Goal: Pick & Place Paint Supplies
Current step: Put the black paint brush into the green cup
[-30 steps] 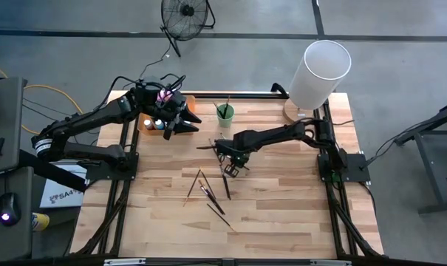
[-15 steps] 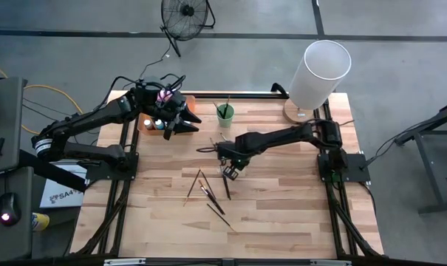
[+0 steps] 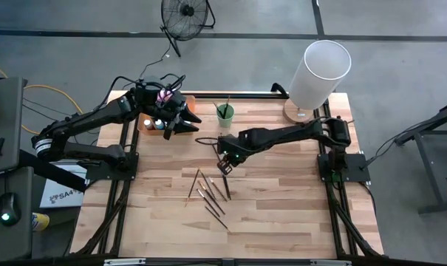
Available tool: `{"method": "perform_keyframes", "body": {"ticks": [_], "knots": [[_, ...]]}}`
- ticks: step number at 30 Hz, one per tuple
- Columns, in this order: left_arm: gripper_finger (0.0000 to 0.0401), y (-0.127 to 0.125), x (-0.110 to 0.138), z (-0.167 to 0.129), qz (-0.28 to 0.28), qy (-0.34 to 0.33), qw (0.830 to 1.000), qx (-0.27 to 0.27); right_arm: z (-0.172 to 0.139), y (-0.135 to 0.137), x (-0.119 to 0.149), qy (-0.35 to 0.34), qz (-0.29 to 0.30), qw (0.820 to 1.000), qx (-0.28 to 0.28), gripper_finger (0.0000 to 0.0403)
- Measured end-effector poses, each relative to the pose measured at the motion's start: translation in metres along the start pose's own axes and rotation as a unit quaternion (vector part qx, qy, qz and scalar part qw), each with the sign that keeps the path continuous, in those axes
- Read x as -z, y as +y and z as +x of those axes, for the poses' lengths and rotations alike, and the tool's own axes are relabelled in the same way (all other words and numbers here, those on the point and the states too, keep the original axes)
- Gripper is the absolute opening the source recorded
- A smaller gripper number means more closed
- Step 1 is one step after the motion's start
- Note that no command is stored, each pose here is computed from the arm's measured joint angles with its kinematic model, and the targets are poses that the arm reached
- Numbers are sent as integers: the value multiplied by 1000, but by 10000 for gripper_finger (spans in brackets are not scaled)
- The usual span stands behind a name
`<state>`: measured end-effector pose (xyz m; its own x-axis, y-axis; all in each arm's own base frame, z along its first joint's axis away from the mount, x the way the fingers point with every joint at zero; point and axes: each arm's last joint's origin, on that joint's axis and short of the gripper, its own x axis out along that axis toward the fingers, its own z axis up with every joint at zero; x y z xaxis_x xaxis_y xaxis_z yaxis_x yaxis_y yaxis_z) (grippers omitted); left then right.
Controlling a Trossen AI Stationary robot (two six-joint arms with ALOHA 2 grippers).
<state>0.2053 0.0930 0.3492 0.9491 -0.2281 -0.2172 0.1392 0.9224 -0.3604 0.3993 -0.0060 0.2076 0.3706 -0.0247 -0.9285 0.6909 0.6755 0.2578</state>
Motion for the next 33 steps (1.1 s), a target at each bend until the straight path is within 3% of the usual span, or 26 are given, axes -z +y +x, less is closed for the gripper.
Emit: {"method": "perform_keyframes", "body": {"ticks": [4,14,33], "knots": [[200,0,0,0,0,0,1000,0,0,-11,-12,8,30,999,-15,25],[200,0,0,0,-2,2,1000,0,13,-46,-41,1,51,998,23,150],[200,0,2,0,-10,8,1000,-2,46,-51,-41,-3,-22,997,73,139]]}}
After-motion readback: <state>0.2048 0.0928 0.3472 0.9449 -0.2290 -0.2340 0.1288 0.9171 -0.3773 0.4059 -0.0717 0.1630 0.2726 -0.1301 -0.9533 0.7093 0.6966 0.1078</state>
